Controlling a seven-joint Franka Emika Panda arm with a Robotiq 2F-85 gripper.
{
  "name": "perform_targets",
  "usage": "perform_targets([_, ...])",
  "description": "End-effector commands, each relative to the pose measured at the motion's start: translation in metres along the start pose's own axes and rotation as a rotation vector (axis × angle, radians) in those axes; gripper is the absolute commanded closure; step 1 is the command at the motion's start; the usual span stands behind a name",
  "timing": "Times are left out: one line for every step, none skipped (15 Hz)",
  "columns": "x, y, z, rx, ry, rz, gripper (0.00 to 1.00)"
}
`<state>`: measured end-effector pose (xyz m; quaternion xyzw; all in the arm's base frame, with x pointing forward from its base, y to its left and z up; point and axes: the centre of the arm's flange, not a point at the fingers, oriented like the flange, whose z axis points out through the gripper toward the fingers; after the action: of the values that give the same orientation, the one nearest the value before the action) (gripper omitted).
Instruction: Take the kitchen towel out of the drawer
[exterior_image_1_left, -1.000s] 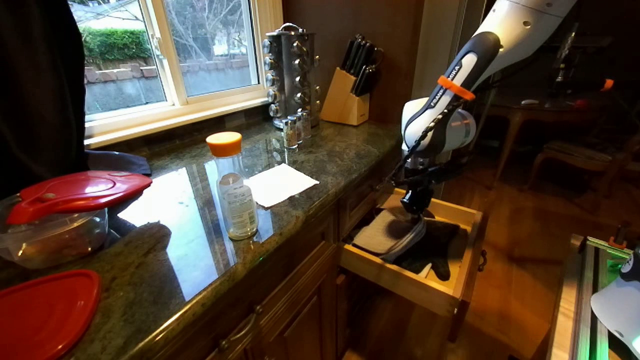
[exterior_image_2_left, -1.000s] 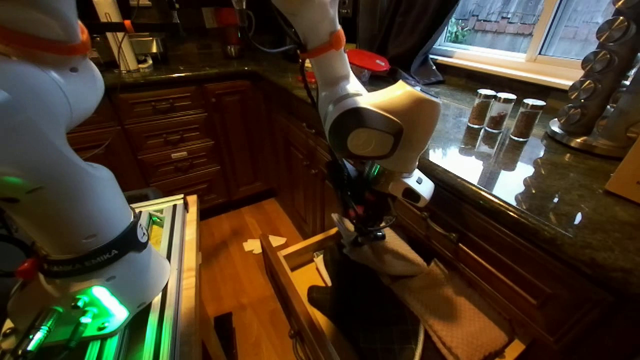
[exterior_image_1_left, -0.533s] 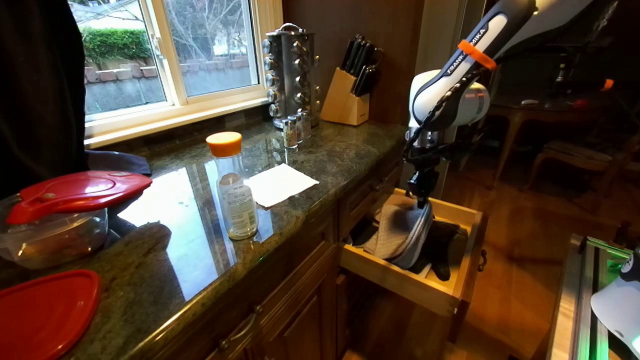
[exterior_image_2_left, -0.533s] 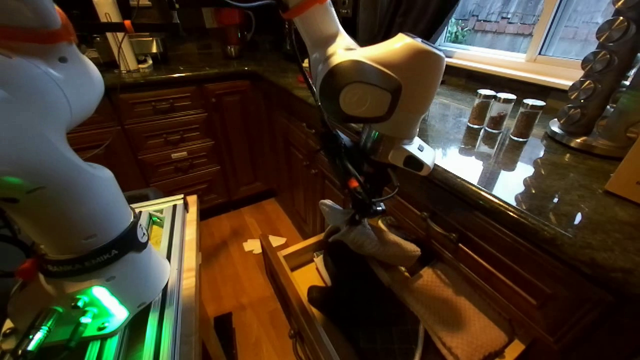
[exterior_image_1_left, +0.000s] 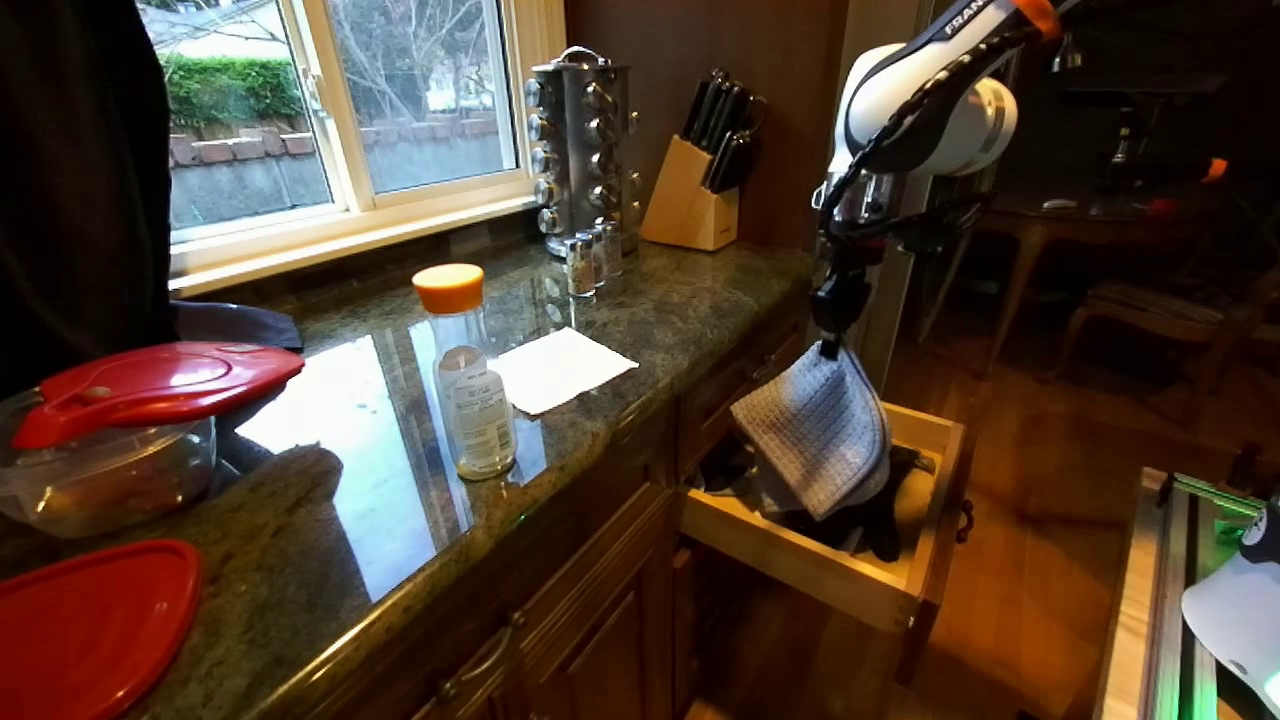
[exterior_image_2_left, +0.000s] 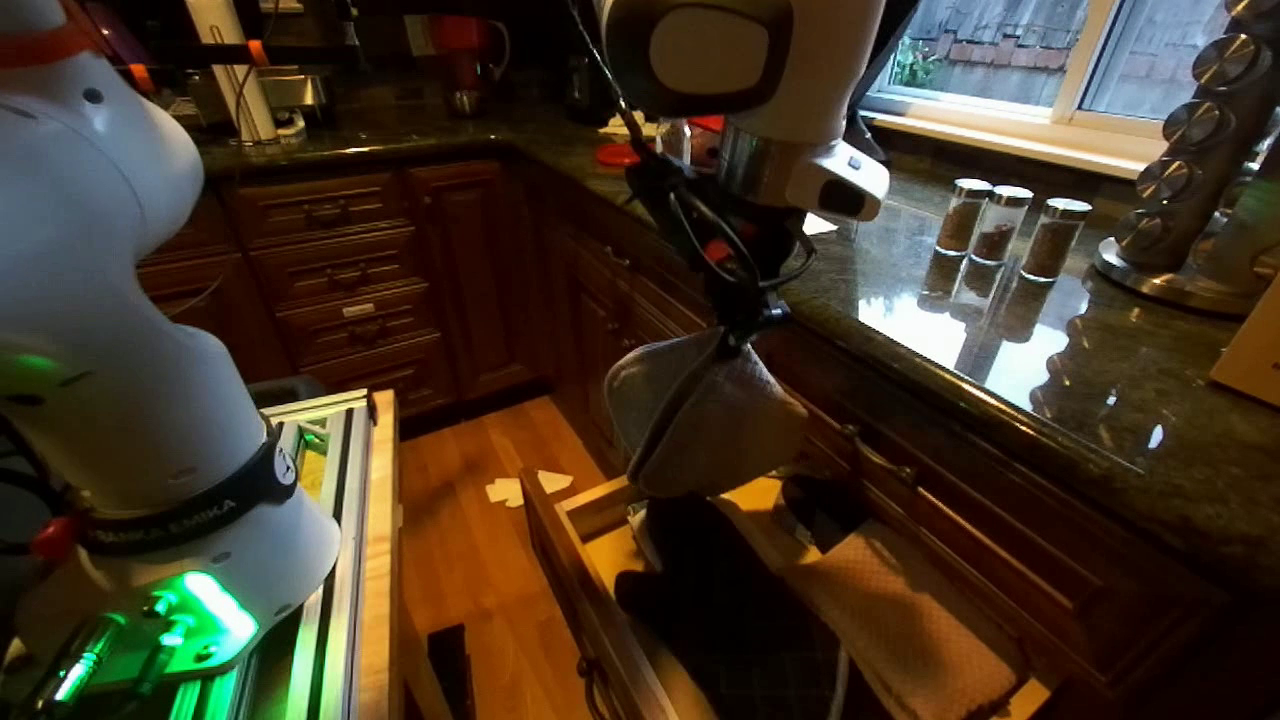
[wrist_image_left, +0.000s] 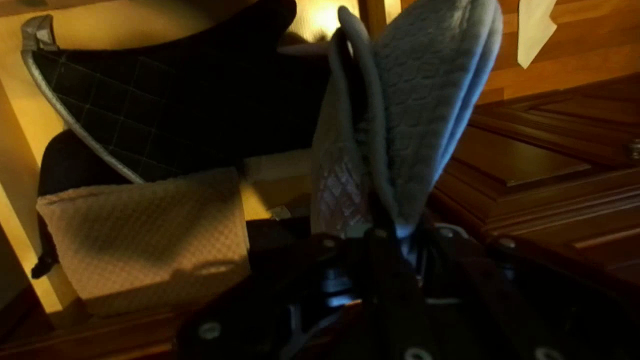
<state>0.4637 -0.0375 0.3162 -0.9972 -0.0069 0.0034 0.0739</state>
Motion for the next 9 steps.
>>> perform_targets([-0.016, -0.020, -0.044, 0.022, 0.071, -0.043, 0.97])
perform_targets([-0.016, -0.026, -0.054, 0.021, 0.094, -0.059, 0.97])
perform_targets([-0.016, -0.030, -0.063, 0.017, 0.116, -0.072, 0.97])
perform_targets([-0.017, -0.036, -0.073, 0.015, 0.131, -0.084, 0.97])
perform_targets([-0.018, -0.041, -0.083, 0.014, 0.155, -0.096, 0.97])
perform_targets([-0.019, -0.045, -0.092, 0.013, 0.175, -0.109, 0.97])
perform_targets([-0.019, -0.049, -0.103, 0.011, 0.205, -0.122, 0.97])
perform_targets([-0.019, -0.051, -0.113, 0.017, 0.224, -0.133, 0.97])
perform_targets([-0.019, -0.054, -0.125, 0.017, 0.246, -0.147, 0.97])
